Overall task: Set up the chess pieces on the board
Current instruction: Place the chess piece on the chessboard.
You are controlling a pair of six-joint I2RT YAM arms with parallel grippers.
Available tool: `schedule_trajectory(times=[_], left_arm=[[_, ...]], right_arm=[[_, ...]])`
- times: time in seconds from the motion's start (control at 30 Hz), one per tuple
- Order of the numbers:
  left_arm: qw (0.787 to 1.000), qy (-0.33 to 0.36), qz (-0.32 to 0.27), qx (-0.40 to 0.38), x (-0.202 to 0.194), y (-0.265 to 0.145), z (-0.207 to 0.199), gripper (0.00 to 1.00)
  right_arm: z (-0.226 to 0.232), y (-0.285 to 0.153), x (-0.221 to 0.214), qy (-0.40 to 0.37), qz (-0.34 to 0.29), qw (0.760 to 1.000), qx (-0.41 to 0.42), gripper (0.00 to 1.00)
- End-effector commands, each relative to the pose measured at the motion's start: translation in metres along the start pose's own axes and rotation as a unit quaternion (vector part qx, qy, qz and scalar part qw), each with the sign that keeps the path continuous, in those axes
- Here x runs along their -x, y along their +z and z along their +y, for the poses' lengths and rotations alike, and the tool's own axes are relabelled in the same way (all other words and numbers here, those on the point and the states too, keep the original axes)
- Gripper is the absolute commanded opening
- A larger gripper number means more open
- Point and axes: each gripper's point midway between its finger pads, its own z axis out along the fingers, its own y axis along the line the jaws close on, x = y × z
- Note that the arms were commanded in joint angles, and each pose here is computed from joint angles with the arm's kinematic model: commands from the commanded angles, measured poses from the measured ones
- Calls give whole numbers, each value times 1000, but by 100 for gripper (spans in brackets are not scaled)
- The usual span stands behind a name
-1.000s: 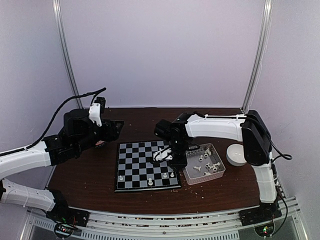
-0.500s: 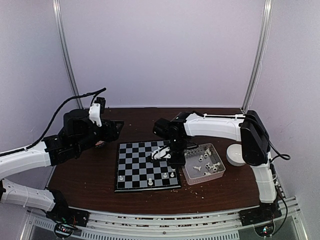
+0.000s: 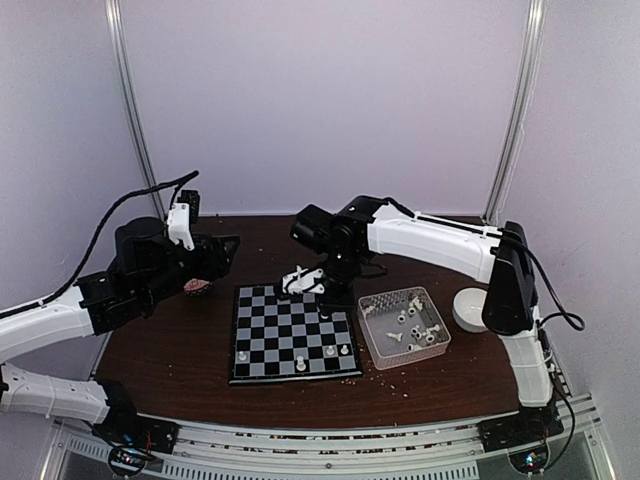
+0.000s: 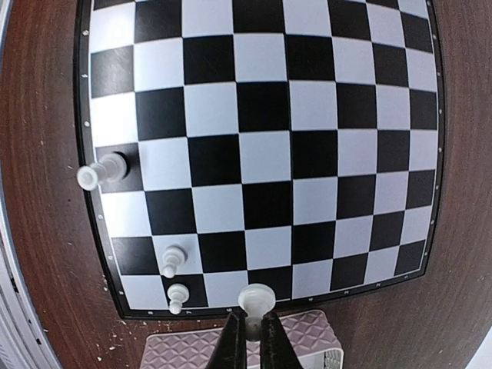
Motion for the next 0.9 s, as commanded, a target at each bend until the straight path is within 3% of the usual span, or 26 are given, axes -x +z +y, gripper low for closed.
schedule_trajectory(times=[0.0, 0.53, 0.87], left_arm=[[999, -14, -41, 30, 17, -13, 16, 69], [998, -24, -44, 32, 13, -19, 20, 69], [998, -26, -43, 30, 12, -19, 20, 69]], right_arm=[[24, 12, 13, -24, 18, 999, 24, 2], [53, 41, 14, -50, 58, 995, 61, 4], [60, 49, 17, -48, 53, 994, 77, 5]])
